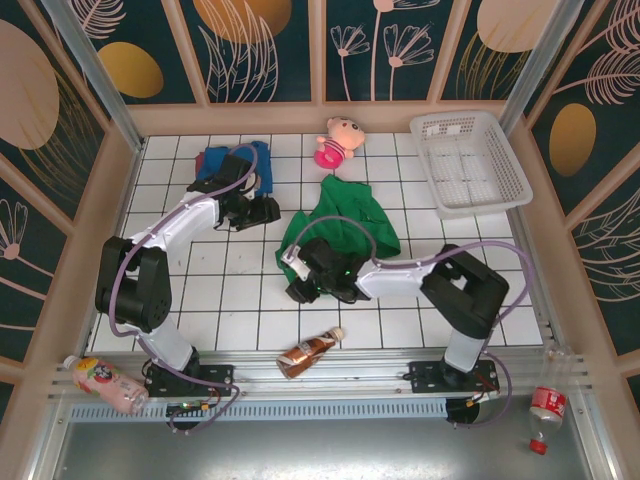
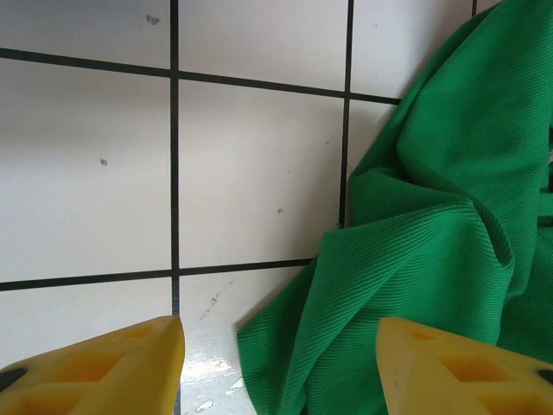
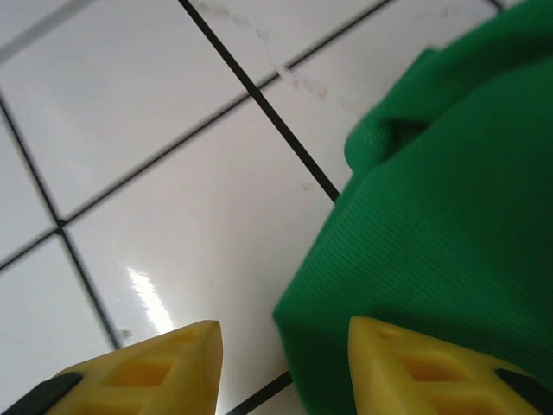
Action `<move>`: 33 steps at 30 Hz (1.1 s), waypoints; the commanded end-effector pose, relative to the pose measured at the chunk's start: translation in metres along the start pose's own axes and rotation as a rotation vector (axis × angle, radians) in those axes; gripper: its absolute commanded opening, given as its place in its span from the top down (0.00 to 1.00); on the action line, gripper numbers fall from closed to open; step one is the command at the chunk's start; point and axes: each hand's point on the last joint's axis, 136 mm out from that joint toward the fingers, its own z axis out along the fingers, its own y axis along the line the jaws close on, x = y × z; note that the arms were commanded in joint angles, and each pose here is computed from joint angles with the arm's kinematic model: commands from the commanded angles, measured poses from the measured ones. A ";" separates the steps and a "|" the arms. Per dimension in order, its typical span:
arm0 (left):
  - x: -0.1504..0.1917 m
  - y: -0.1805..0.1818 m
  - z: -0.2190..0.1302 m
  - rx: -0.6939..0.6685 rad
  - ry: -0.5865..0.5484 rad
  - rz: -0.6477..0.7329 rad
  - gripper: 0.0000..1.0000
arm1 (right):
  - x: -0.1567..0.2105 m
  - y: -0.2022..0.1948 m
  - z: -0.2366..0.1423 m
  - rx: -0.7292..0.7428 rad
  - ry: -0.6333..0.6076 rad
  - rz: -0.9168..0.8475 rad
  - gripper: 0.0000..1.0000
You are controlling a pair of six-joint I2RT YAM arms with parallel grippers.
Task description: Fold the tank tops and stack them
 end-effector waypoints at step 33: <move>0.081 -0.029 0.035 0.123 0.119 0.044 0.41 | 0.084 -0.159 -0.166 0.183 -0.390 1.138 1.00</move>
